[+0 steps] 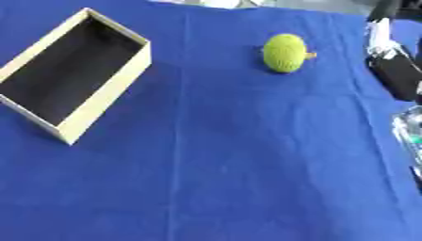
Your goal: Pick up objects on the table and place them in the box.
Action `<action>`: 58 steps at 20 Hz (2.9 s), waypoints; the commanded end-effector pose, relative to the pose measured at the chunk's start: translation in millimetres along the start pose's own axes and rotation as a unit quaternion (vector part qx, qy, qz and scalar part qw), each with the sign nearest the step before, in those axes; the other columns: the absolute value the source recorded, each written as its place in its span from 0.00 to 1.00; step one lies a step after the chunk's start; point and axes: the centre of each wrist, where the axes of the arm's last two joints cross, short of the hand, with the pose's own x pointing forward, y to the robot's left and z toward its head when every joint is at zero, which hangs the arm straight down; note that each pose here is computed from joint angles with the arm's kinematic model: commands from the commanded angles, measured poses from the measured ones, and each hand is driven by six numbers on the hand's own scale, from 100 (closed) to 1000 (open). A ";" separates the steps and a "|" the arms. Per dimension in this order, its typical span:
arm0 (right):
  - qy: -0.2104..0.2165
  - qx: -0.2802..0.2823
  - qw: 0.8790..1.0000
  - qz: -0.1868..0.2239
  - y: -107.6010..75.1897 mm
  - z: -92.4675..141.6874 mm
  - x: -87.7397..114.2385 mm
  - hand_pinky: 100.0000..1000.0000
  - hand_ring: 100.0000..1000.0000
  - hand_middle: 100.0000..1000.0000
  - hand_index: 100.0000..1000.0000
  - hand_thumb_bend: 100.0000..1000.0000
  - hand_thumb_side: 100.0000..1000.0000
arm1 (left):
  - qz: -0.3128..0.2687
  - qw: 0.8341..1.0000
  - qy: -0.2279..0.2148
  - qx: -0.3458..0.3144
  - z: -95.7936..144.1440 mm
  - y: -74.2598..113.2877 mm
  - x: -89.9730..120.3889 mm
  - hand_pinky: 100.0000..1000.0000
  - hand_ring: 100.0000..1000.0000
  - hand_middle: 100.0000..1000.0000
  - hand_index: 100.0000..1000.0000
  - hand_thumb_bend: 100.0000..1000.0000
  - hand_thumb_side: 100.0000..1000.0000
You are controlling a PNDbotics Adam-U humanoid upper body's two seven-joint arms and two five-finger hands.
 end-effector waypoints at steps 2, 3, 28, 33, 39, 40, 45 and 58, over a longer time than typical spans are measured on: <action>-0.020 0.026 0.999 0.023 -8.3 -13.0 5.4 0.72 0.71 0.60 0.72 0.00 0.31 | 0.005 1.000 -0.017 -0.004 -7.6 0.2 3.7 0.72 0.47 0.54 0.53 0.21 0.16; -0.022 0.038 0.998 0.033 -9.5 -16.1 6.2 0.73 0.73 0.62 0.72 0.00 0.31 | 0.005 1.000 -0.017 -0.005 -7.8 0.2 3.7 0.72 0.47 0.54 0.53 0.21 0.16; 0.029 0.408 0.872 0.270 -43.1 -119.6 54.1 0.83 0.90 0.83 0.88 0.00 0.51 | 0.003 1.000 -0.024 -0.018 -9.2 1.0 3.9 0.72 0.47 0.54 0.53 0.20 0.16; 0.049 0.457 0.852 0.252 -45.5 -127.9 47.6 0.83 0.93 0.83 0.88 0.00 0.46 | 0.004 1.000 -0.023 -0.016 -9.0 0.1 4.0 0.72 0.46 0.54 0.53 0.20 0.16; 0.072 0.509 0.823 0.244 -45.3 -130.2 31.6 0.84 0.92 0.82 0.89 0.02 0.42 | 0.006 1.000 -0.021 -0.015 -8.9 -0.6 4.0 0.72 0.46 0.54 0.53 0.19 0.17; 0.074 0.515 0.818 0.244 -45.4 -130.6 29.4 0.84 0.92 0.82 0.89 0.02 0.42 | 0.006 1.000 -0.021 -0.015 -8.8 -0.7 4.0 0.72 0.46 0.54 0.53 0.19 0.17; 0.081 0.539 0.801 0.247 -44.5 -131.0 21.6 0.85 0.92 0.82 0.89 0.09 0.33 | 0.007 1.000 -0.022 -0.016 -10.0 -1.1 4.2 0.72 0.46 0.54 0.53 0.19 0.17; 0.094 0.556 0.781 0.267 -35.2 -131.3 11.3 0.85 0.91 0.81 0.87 0.36 0.02 | 0.011 1.000 -0.023 -0.018 -10.6 -2.3 4.5 0.72 0.46 0.54 0.53 0.19 0.17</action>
